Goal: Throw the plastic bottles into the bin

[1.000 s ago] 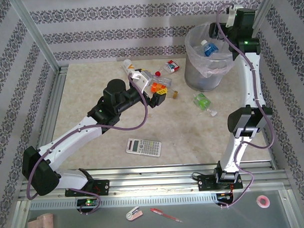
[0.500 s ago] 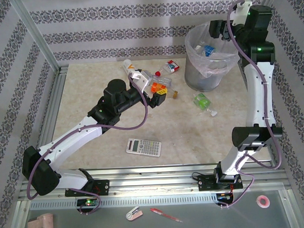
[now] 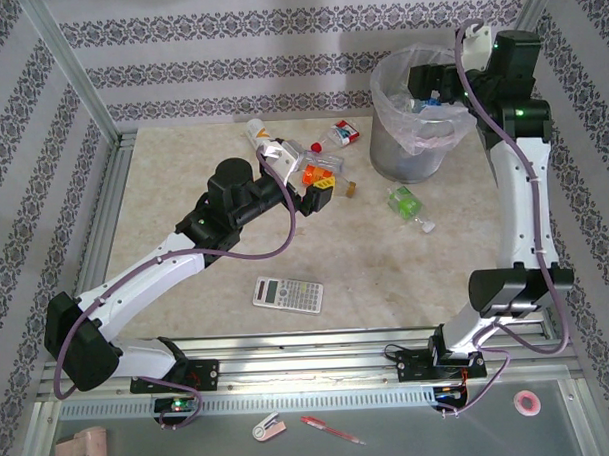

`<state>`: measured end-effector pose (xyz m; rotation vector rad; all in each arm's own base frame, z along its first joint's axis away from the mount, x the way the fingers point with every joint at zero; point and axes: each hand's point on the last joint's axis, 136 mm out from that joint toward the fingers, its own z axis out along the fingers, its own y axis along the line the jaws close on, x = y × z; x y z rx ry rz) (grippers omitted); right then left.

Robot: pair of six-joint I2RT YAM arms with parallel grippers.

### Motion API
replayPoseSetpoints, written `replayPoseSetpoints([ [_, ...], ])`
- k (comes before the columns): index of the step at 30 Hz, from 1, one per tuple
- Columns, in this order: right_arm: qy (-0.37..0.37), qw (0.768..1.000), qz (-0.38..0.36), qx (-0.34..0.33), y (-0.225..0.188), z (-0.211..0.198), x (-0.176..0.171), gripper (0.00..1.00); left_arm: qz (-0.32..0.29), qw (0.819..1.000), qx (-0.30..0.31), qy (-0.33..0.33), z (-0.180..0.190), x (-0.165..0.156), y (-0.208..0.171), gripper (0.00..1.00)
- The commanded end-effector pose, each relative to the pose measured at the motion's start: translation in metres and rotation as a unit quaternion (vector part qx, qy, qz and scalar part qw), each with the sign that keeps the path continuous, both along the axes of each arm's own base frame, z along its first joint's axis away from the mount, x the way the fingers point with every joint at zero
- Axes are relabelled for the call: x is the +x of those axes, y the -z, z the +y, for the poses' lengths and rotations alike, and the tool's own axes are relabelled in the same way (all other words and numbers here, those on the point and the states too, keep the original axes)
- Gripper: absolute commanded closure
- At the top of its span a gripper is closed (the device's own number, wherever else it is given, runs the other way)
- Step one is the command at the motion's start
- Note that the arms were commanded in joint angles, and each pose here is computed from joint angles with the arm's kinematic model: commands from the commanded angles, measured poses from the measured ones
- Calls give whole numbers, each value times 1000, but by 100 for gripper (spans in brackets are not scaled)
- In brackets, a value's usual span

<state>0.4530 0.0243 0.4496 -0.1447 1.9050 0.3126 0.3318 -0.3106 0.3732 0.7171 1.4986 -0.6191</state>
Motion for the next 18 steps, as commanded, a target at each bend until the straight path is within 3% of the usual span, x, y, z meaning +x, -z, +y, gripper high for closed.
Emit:
replayPoseSetpoints([
  [1,-22,1000,-7,6,-6,8,-19,2,-12,1000,-14,13,-4,-7,-17,0],
  [10,-36,998,34,31,24,17,-51,2,-18,1000,-13,20,-6,-9,-21,0],
  [18,-13,991,104,78,83,15,-75,2,-23,999,-16,27,-9,-9,-23,0],
])
